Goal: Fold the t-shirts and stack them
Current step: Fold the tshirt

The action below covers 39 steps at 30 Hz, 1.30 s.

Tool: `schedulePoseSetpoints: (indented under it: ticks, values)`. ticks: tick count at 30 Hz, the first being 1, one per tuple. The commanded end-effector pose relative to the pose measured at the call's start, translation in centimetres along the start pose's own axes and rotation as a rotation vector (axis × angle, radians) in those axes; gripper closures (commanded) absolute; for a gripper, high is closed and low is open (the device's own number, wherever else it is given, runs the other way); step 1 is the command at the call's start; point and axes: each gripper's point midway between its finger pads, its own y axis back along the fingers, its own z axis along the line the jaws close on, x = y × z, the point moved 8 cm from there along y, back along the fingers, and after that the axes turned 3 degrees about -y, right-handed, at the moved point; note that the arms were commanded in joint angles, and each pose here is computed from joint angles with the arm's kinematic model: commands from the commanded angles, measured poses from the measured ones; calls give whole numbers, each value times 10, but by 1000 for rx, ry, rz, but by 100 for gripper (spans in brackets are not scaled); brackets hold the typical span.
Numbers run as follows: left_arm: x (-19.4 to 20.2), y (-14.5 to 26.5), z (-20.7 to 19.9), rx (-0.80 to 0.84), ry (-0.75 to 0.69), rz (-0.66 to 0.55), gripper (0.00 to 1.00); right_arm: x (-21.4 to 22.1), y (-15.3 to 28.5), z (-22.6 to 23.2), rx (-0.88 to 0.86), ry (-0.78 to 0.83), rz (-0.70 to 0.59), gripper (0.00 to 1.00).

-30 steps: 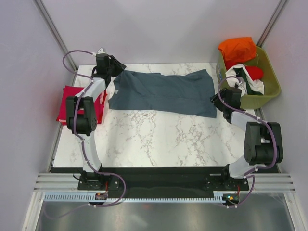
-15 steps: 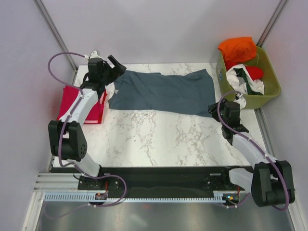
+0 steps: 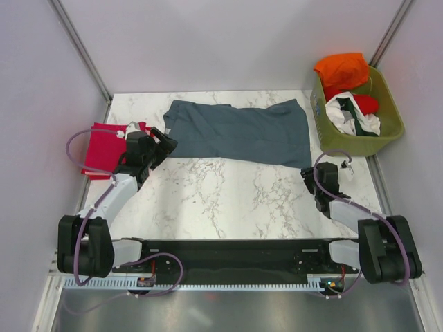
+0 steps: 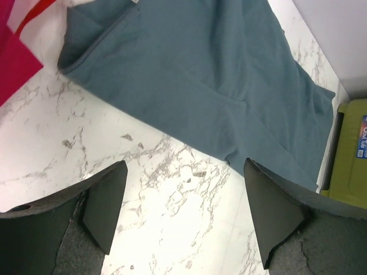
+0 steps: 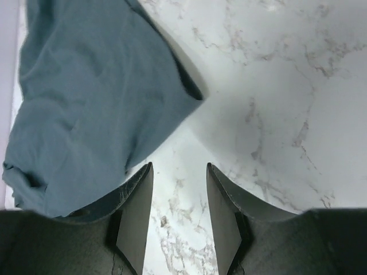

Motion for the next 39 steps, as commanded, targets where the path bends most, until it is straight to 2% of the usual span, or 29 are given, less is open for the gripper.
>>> schedulePoseSetpoints:
  ticks: [1,12,14,15,16,17,19,20,26,31,39]
  values:
    - [-18,10,-15,82,70,-131,11,-3,-18,12,-23,-89,-61,50]
    - [-12,12,0,26,74,-160,12,-2,-55,16,21,-98,-103,52]
    - [-12,13,1,21,77,-172,12,-1,-61,14,41,-97,-107,57]
    - [-13,15,2,19,77,-180,12,-1,-62,14,46,-99,-108,61]
    - [-13,15,2,19,78,-182,12,-1,-63,13,53,-99,-114,76]
    - [-13,16,2,18,76,-186,12,-2,-63,13,56,-98,-118,85]
    - [-11,16,4,15,77,-185,12,-5,-57,13,69,-87,-128,99]
    - [-11,16,5,12,76,-185,13,-7,-54,13,75,-79,-145,100]
    - [6,13,16,-5,100,-132,15,-29,-25,1,137,20,-167,100]
    - [28,11,26,-23,118,-106,16,-41,-6,-32,185,33,-160,100]
    - [49,-6,23,-53,112,-91,21,-37,-7,-39,178,44,-126,100]
